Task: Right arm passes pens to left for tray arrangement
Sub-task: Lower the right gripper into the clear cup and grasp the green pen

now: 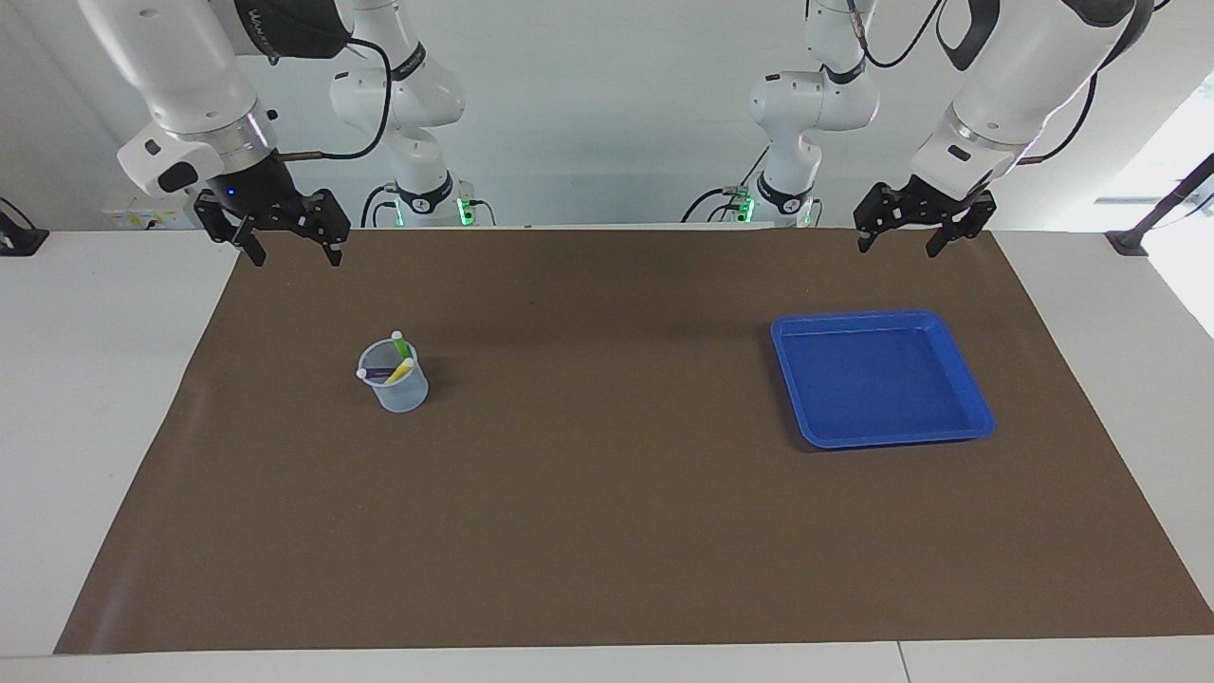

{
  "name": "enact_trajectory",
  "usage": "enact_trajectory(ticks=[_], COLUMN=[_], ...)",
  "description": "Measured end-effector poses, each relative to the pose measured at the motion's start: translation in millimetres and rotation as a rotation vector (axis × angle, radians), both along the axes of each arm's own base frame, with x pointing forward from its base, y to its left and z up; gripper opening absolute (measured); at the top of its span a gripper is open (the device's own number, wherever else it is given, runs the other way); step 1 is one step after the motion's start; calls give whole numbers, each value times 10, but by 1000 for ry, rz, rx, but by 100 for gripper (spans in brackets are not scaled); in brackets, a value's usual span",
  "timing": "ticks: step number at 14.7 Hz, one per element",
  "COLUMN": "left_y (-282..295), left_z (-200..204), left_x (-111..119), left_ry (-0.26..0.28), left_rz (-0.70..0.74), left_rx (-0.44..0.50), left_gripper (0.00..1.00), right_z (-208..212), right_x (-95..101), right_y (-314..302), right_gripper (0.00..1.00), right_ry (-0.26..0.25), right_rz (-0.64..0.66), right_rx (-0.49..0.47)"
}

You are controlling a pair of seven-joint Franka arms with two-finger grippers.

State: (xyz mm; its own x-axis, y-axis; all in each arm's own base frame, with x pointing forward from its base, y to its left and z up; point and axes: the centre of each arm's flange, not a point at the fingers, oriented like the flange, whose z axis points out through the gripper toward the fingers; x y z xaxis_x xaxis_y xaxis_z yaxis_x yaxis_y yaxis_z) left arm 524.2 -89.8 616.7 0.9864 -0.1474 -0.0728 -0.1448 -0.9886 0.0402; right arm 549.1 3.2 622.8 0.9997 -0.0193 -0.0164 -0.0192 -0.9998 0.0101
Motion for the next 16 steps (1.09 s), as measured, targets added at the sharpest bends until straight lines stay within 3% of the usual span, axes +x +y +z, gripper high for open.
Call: enact_trajectory(ticks=[10,13,16], left_y=[-2,-6,-11], left_z=[1,1,1], left_x=[-1,-1,-2], left_ry=[0,0,0], left_rz=[0,-1,-2], left_rx=[0,0,0], left_gripper=[100,100,100], right_z=[-107,-445,-879], right_x=[-17,-31,-106], right_y=[4,15,52], right_gripper=[100,100,100], right_ry=[-1,-52,-48], right_rz=[-4,-21,-33], right_rx=[0,1,2])
